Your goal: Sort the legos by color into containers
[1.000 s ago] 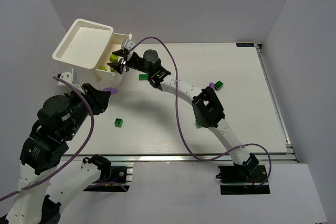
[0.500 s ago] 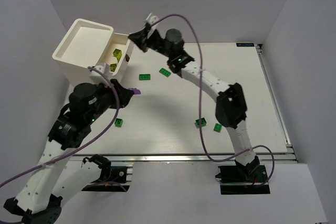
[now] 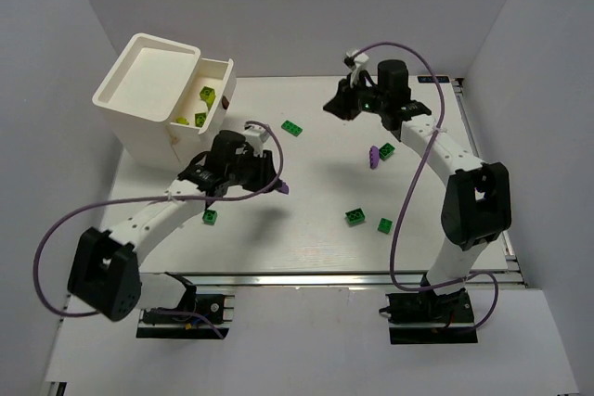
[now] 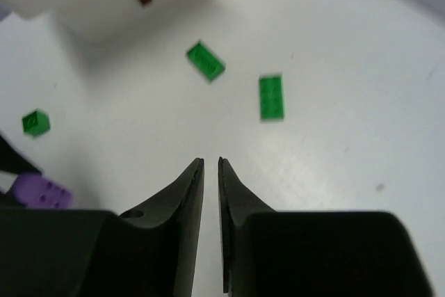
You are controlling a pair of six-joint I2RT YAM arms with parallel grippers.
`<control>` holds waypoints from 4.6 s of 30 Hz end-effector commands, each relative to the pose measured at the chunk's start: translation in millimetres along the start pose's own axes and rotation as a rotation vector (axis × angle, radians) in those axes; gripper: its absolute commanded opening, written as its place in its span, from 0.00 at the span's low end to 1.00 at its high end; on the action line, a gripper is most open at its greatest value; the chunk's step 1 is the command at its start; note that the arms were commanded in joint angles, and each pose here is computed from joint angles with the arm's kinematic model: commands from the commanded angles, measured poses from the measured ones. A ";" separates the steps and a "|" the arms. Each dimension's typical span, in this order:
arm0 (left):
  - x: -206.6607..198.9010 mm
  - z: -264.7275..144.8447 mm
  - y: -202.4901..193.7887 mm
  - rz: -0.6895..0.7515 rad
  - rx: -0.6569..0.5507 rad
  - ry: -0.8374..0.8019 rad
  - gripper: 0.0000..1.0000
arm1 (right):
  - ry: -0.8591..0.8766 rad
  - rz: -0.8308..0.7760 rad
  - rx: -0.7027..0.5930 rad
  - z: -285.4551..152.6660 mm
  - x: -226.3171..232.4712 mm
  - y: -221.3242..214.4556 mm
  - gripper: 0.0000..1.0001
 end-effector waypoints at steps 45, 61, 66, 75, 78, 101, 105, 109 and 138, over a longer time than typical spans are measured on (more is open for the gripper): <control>187.4 -2.9 150.5 0.026 0.068 1.001 0.59 | 0.112 0.046 0.128 -44.1 1.6 -58.4 0.36; 238.9 -29.6 159.0 -0.064 0.043 1.113 0.82 | 0.112 0.053 0.120 -44.4 -1.2 -60.3 0.36; 252.0 -39.1 156.5 -0.087 0.042 1.140 0.83 | 0.108 0.048 0.117 -44.5 -2.6 -60.1 0.36; 247.7 -41.0 163.8 -0.095 0.015 1.118 0.74 | 0.157 0.007 0.127 -43.6 1.5 -64.8 0.36; 226.8 -30.9 169.0 -0.066 -0.005 1.007 0.33 | 0.183 -0.019 0.130 -44.2 3.9 -66.1 0.37; 83.9 -181.6 122.0 -0.359 -0.473 0.611 0.97 | 0.560 -0.182 -0.169 172.2 54.9 -31.2 0.76; 95.2 -176.4 107.7 -0.471 -0.537 0.667 0.97 | 0.528 -0.170 -0.205 193.3 65.9 -19.4 0.76; 109.3 -144.7 117.5 -0.474 -0.495 0.677 0.92 | 0.422 -0.186 -0.197 179.5 64.4 -14.2 0.76; 212.0 -4.6 131.7 -0.358 -0.258 1.573 0.82 | 0.154 -0.028 -0.043 33.8 -40.0 -31.5 0.73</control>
Point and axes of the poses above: each gripper's point midway between its finger pads, its own z axis out along the fingers, its own x axis along the line the jaws close on, y = z × x, the point moved 2 cm from there along -z, back along the fingers, and after that the axes turned 6 degrees about z, right-handed, at the moved point
